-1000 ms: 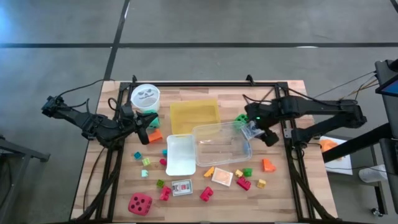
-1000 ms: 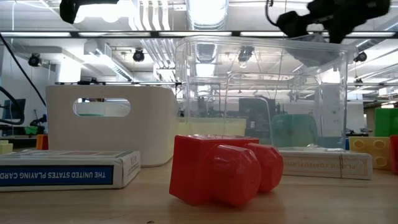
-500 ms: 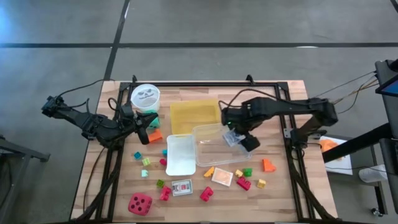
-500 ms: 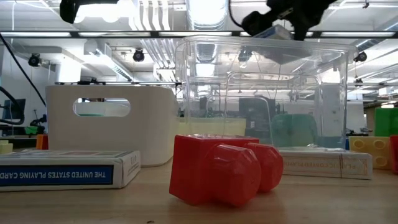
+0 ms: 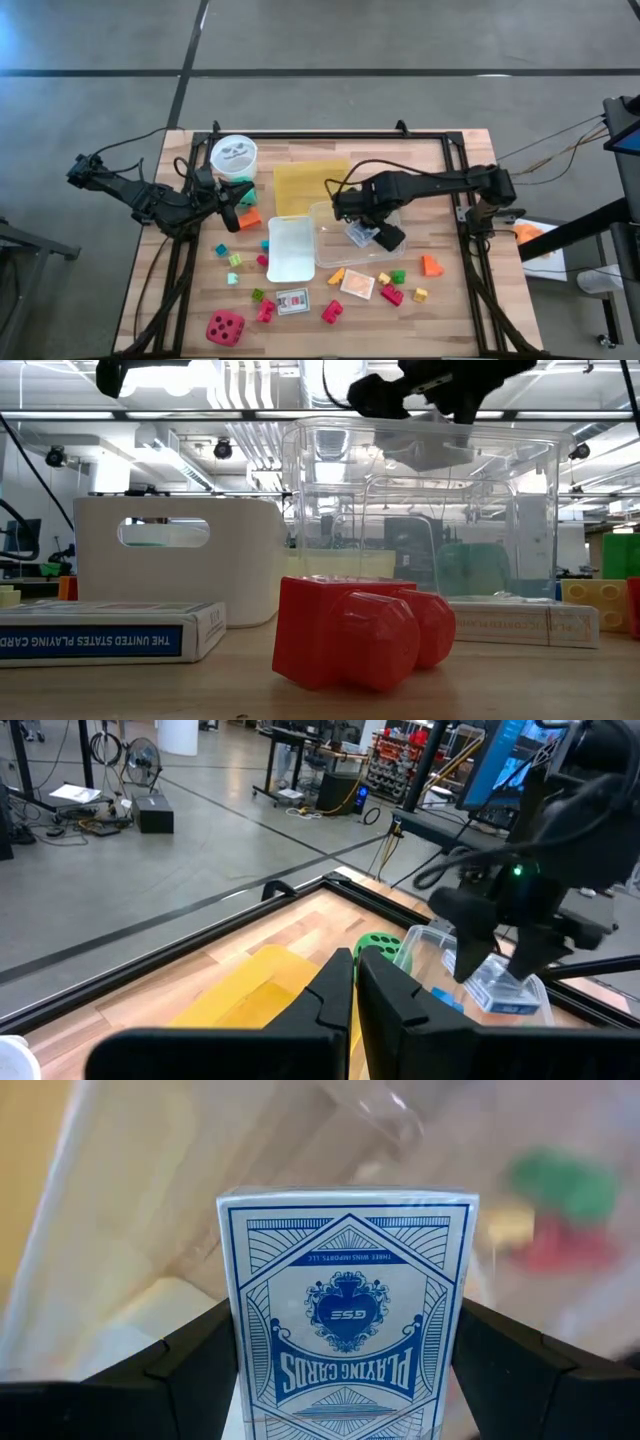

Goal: Pick & Place Toys
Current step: Put the blue game card pack into the transparent bin

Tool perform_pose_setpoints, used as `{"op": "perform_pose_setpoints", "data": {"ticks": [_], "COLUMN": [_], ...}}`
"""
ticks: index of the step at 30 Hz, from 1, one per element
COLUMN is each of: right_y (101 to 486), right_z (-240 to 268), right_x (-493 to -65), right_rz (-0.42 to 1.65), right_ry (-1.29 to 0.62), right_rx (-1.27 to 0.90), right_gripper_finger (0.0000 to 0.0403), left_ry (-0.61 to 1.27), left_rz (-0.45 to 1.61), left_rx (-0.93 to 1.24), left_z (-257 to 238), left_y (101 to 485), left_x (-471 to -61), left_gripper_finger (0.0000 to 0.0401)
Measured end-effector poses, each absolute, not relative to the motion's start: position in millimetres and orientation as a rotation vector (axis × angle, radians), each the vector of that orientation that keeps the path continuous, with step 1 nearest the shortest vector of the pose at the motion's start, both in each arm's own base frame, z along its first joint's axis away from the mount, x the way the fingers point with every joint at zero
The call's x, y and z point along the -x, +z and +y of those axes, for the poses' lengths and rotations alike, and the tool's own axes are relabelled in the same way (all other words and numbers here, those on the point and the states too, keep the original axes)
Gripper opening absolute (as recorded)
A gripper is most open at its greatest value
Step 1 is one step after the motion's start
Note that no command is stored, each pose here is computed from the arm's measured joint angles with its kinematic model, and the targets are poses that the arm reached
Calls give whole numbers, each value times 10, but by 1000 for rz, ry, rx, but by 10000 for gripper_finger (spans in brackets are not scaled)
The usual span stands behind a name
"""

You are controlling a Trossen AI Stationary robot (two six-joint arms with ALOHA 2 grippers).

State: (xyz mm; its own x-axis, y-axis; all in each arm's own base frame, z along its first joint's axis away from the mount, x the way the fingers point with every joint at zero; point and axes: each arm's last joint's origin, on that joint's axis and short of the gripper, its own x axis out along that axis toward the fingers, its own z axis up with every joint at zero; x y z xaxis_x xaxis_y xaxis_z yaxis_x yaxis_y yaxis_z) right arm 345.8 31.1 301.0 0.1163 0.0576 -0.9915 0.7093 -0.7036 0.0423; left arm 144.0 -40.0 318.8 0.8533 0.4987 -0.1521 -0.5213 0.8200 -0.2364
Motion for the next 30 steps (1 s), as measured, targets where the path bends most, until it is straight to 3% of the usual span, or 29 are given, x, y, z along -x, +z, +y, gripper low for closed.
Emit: {"op": "perform_pose_setpoints", "data": {"ticks": [6, 12, 30], "right_y": [3019, 3053, 2712], "right_z": [278, 314, 292], "right_x": [-3471, -3528, -3573], "right_rz": [1078, 1169, 1215], "right_ry": [-1228, -1012, -1104], "right_rx": [-1477, -1465, -1387], "right_gripper_finger": [295, 295, 295], "left_ry": [544, 544, 545], "left_rz": [85, 84, 83], "left_rx": [275, 282, 291], "left_z": [-400, -401, -404], "left_y": [3187, 3187, 3182], "left_x": [-1440, -1440, -1448], "left_gripper_finger": [14, 14, 14]}}
